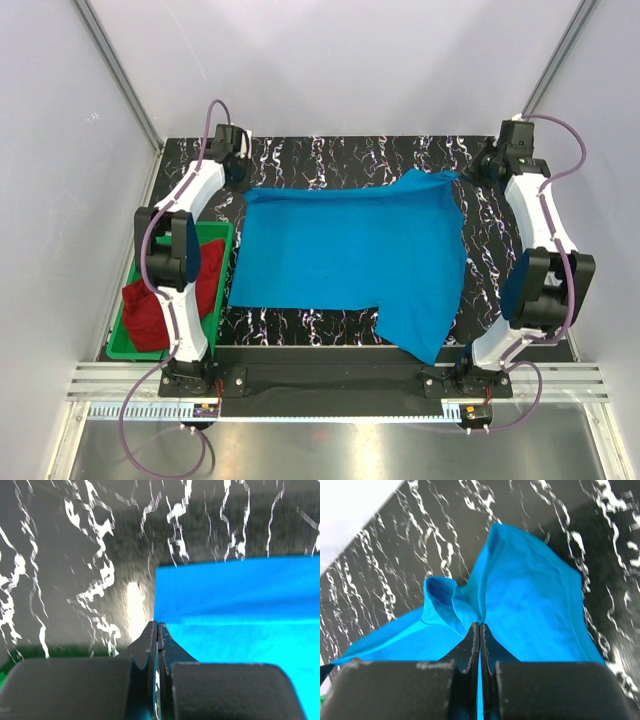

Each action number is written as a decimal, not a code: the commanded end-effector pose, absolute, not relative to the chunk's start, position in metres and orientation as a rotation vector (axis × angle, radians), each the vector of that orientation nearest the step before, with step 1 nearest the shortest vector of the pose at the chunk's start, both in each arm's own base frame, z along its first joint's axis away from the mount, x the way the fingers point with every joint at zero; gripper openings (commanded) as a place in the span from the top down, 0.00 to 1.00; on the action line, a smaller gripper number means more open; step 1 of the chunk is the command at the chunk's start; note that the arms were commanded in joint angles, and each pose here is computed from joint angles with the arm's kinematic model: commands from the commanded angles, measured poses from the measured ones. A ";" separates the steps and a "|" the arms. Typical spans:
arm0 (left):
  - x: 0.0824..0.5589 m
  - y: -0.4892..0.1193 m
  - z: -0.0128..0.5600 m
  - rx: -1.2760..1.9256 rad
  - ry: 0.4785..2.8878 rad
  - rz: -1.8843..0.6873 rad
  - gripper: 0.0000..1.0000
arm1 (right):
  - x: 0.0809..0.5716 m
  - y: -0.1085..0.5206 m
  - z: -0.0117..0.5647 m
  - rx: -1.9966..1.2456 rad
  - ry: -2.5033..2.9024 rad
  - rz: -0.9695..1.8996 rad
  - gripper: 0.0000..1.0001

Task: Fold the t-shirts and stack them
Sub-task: Fold the tshirt

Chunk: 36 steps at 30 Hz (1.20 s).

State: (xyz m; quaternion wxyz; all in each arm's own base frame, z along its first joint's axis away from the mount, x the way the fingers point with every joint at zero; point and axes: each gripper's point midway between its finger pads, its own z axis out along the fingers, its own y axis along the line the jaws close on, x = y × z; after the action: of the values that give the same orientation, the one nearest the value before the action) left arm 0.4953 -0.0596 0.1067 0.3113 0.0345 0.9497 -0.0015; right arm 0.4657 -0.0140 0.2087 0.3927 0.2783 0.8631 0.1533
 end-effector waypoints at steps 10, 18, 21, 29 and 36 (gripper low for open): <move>0.457 -0.058 0.114 0.070 2.571 0.021 1.00 | 0.417 -0.019 0.214 0.756 2.195 0.317 1.00; 0.448 -0.062 0.100 0.094 2.614 0.026 1.00 | 0.399 -0.017 0.188 0.815 2.252 0.307 1.00; 0.445 -0.063 0.097 0.096 2.625 0.036 1.00 | 0.389 -0.017 0.178 0.833 2.273 0.293 1.00; 0.416 -0.053 0.093 0.013 2.709 0.117 0.75 | 0.339 -0.013 0.147 0.890 2.383 0.251 0.97; 0.410 -0.070 0.139 -0.065 2.635 -0.037 0.47 | 0.341 -0.010 0.164 0.795 2.282 0.296 0.52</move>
State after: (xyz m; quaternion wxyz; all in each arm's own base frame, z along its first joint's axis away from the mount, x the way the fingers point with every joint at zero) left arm 0.4046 -0.0598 0.0877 0.1911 -0.0043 0.9813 0.0206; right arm 0.3237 -0.0025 0.1405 0.2830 0.3223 0.8962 0.1137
